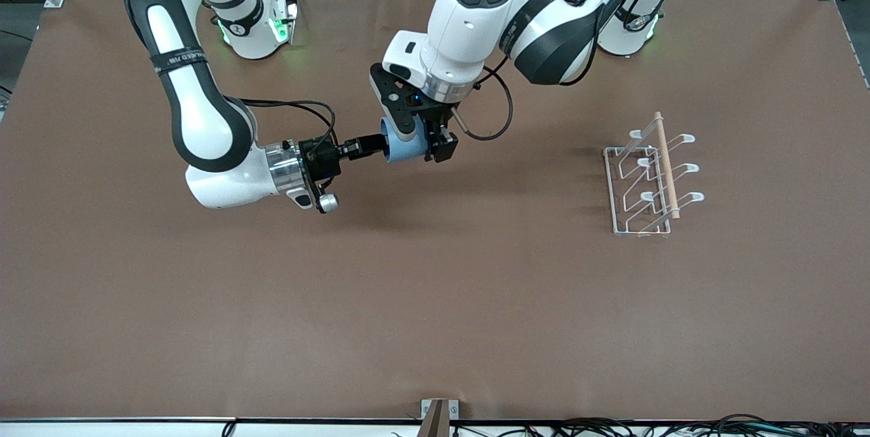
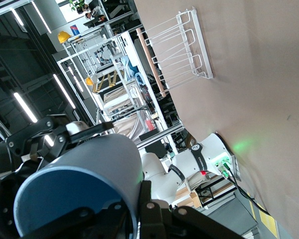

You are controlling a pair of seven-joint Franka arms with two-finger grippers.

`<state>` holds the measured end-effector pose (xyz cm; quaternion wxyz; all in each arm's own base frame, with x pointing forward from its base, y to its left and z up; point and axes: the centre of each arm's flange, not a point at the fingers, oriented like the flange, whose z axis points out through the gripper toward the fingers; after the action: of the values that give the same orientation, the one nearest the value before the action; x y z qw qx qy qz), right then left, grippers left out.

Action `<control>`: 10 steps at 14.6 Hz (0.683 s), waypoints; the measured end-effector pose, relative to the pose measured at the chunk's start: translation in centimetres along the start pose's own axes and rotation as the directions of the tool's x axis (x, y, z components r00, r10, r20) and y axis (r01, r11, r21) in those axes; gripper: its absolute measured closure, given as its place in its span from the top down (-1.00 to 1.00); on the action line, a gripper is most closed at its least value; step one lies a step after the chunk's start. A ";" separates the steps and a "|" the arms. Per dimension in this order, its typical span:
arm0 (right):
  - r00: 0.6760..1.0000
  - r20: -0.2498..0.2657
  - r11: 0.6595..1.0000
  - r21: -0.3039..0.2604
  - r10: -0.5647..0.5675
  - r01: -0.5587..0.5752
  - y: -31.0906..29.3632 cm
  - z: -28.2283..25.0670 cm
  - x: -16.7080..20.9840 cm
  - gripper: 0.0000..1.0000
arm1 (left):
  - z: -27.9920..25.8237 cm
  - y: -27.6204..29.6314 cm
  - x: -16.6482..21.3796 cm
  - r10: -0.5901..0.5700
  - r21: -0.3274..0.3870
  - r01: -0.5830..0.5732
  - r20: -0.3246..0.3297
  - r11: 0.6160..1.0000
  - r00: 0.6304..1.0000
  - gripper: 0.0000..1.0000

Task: Hang cup on cup holder
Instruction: 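Grasp the cup's base with the left gripper beside the right gripper, then carry the cup to the rack with the left gripper while the right gripper releases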

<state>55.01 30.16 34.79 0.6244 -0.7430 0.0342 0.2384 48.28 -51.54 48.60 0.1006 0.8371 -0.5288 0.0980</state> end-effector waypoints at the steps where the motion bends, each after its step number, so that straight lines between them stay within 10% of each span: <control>1: 1.000 0.000 1.000 0.000 0.000 0.000 0.0 0.0 0.0 -0.82 | 0.3 -0.1 0.0 0.001 -0.001 -0.001 0.001 1.000 1.000 0.71; 7: 1.000 -0.002 1.000 0.003 0.000 0.000 0.0 -0.1 0.0 -0.81 | 0.1 -0.1 0.1 0.004 -0.001 -0.004 0.000 1.000 1.000 0.52; 10: 1.000 -0.002 1.000 0.003 0.003 -0.003 0.1 -0.1 0.1 -0.30 | -0.6 -0.6 -0.7 -0.006 -0.012 0.006 0.060 1.000 0.998 0.52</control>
<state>55.09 30.08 34.62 0.6253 -0.7421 0.0362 0.2387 48.51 -50.48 48.99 0.0902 0.8406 -0.5296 0.0693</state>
